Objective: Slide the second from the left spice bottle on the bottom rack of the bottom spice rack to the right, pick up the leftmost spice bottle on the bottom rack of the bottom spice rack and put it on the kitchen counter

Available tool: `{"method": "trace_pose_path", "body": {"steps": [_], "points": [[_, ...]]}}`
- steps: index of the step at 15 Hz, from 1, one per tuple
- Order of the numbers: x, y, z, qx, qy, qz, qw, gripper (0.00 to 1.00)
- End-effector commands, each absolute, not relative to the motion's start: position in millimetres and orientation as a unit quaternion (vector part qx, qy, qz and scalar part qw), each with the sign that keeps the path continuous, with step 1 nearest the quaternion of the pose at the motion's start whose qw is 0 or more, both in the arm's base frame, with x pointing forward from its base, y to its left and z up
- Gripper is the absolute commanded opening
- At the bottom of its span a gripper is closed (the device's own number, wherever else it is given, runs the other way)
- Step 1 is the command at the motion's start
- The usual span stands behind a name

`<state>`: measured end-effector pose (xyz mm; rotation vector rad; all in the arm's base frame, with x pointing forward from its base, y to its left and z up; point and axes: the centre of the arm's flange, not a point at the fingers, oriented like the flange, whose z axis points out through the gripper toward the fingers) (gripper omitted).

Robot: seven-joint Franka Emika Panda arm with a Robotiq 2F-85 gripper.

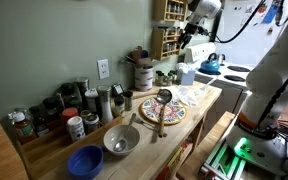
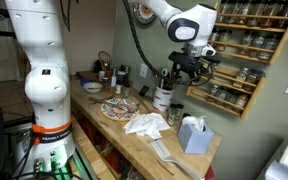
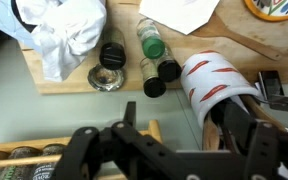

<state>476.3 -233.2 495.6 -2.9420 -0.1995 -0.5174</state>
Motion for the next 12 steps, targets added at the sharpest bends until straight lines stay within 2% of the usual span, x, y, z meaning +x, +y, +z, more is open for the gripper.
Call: {"method": "trace_pose_path", "body": {"steps": [1,7,8,12], "points": [[445,-198,524,-0.985,-0.035,-0.153,0.068,1.0],[401,-153,545,-0.989,-0.003,-0.138,0.048,1.0],[428,-172,547,-0.987,-0.009,-0.149,0.052,1.0],[426,-170,550,-0.987,-0.009,-0.153,0.054,1.0]]}}
